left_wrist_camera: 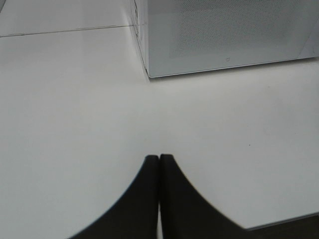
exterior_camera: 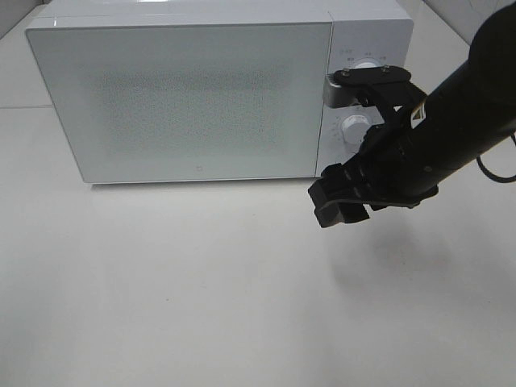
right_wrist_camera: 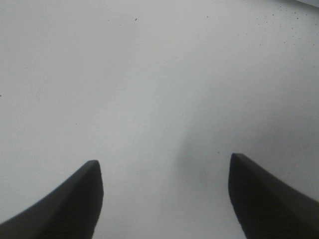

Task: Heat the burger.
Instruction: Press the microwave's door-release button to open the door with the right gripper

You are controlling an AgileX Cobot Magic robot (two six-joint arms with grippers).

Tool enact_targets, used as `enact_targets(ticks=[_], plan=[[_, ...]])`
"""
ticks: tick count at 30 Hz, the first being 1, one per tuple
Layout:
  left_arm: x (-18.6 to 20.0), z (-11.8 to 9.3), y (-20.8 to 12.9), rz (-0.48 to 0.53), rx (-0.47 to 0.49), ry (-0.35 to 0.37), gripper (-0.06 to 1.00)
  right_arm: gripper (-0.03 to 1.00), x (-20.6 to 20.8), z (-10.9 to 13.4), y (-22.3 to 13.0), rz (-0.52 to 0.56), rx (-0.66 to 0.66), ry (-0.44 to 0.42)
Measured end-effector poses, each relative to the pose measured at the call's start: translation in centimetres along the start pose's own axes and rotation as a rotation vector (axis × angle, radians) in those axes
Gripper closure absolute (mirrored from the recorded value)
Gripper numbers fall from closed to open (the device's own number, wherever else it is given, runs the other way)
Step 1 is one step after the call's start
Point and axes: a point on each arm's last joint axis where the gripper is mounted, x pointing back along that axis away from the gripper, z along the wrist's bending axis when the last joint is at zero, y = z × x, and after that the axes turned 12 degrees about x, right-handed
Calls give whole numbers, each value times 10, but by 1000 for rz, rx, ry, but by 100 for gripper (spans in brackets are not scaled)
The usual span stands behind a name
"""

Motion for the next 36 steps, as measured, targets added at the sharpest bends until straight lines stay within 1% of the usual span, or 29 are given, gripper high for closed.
enact_targets(ticks=[4,6,7,8,9,10,11,12,14,15,17,22,23,26,28,31,33,35,36], plan=[[0,0,0,0,0,0,94,30,6,-3,7,20,7,-5],[0,0,0,0,0,0,94,30,13,-16,11,37,-57,-23],[0,0,0,0,0,0,94,30,13,-16,11,37,-57,-23],[0,0,0,0,0,0,94,30,18,-31,10,53,-114,-45],[0,0,0,0,0,0,94,30,18,-31,10,53,-114,-45],[0,0,0,0,0,0,94,30,23,-50,6,78,-171,-70],[0,0,0,0,0,0,94,30,26,-59,3,93,-198,-82],[0,0,0,0,0,0,94,30,26,-59,3,93,-198,-82],[0,0,0,0,0,0,94,30,37,-83,-10,144,-303,-112],[0,0,0,0,0,0,94,30,37,-83,-10,144,-303,-112],[0,0,0,0,0,0,94,30,48,-94,-20,172,-366,-128],[0,0,0,0,0,0,94,30,67,-98,-28,192,-412,-164],[0,0,0,0,0,0,94,30,80,-95,-31,197,-419,-188],[0,0,0,0,0,0,94,30,87,-94,-32,194,-434,-196],[0,0,0,0,0,0,94,30,114,-86,-38,177,-456,-235],[0,0,0,0,0,0,94,30,122,-84,-40,167,-454,-246],[0,0,0,0,0,0,94,30,154,-72,-49,102,-451,-269],[0,0,0,0,0,0,94,30,160,-69,-51,88,-451,-273],[0,0,0,0,0,0,94,30,174,-63,-56,56,-451,-282]])
